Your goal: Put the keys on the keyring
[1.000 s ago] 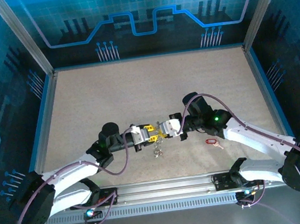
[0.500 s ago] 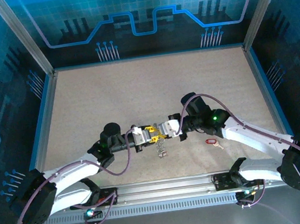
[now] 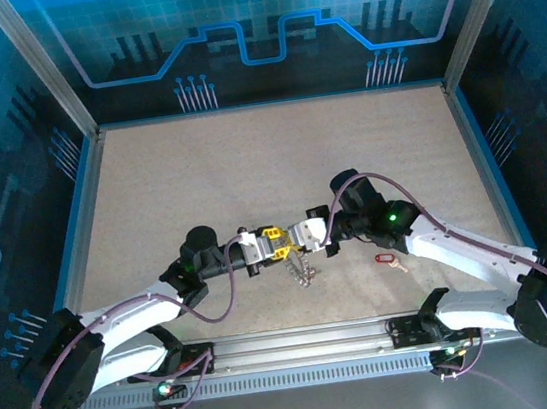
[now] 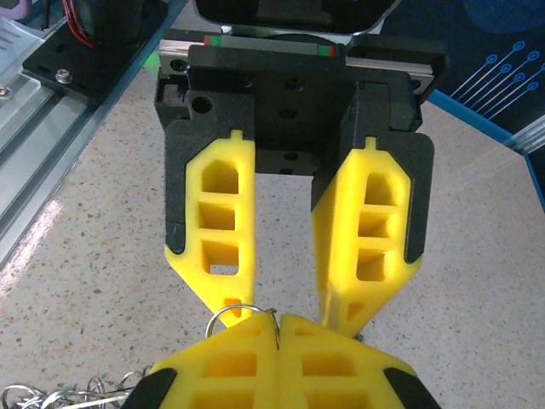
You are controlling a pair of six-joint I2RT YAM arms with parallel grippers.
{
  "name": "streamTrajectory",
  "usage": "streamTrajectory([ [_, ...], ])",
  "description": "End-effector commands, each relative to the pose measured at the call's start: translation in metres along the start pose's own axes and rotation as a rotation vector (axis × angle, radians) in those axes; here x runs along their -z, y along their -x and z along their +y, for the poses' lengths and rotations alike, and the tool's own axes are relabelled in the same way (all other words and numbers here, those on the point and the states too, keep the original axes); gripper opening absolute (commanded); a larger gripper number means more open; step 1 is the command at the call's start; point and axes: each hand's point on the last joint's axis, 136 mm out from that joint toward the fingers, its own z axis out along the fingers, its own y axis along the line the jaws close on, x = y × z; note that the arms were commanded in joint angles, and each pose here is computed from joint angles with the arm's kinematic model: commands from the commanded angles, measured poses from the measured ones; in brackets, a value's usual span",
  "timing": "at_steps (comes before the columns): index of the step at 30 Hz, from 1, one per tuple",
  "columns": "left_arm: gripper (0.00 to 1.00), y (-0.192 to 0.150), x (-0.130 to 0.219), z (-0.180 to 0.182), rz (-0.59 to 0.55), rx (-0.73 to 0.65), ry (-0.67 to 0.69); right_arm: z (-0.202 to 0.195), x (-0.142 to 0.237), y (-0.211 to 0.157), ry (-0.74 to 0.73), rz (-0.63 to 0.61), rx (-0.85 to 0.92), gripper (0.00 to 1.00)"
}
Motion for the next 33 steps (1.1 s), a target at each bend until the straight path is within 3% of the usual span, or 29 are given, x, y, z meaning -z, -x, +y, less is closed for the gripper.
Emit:
streamTrajectory([
  [1,0.31,0.025,0.000,-0.006,-0.099,-0.038,-0.032,0.004,-0.001,0.009,0.001,-0.032,0.024,0.00],
  [10,0.20,0.027,-0.001,-0.001,-0.107,-0.045,-0.006,0.010,-0.001,0.012,0.042,-0.052,0.013,0.00],
  [13,0.08,0.030,-0.001,0.001,-0.116,-0.033,0.000,0.008,-0.002,0.010,0.030,-0.045,0.011,0.00],
  [14,0.02,0.029,-0.001,0.000,-0.115,-0.029,-0.005,0.008,-0.002,0.009,0.026,-0.038,0.010,0.07],
  [16,0.00,0.028,-0.001,0.000,-0.115,-0.040,-0.002,0.006,-0.001,0.007,0.015,-0.024,0.013,0.21],
  [20,0.00,0.031,0.001,0.001,-0.130,-0.059,0.016,0.005,0.005,0.006,-0.013,-0.013,0.020,0.26],
  [23,0.00,0.030,0.002,0.000,-0.122,-0.082,0.014,0.004,0.010,0.005,-0.028,0.002,0.019,0.48],
  [33,0.00,0.029,0.002,-0.003,-0.084,-0.160,-0.021,0.009,0.019,0.003,-0.076,0.001,-0.055,0.49],
])
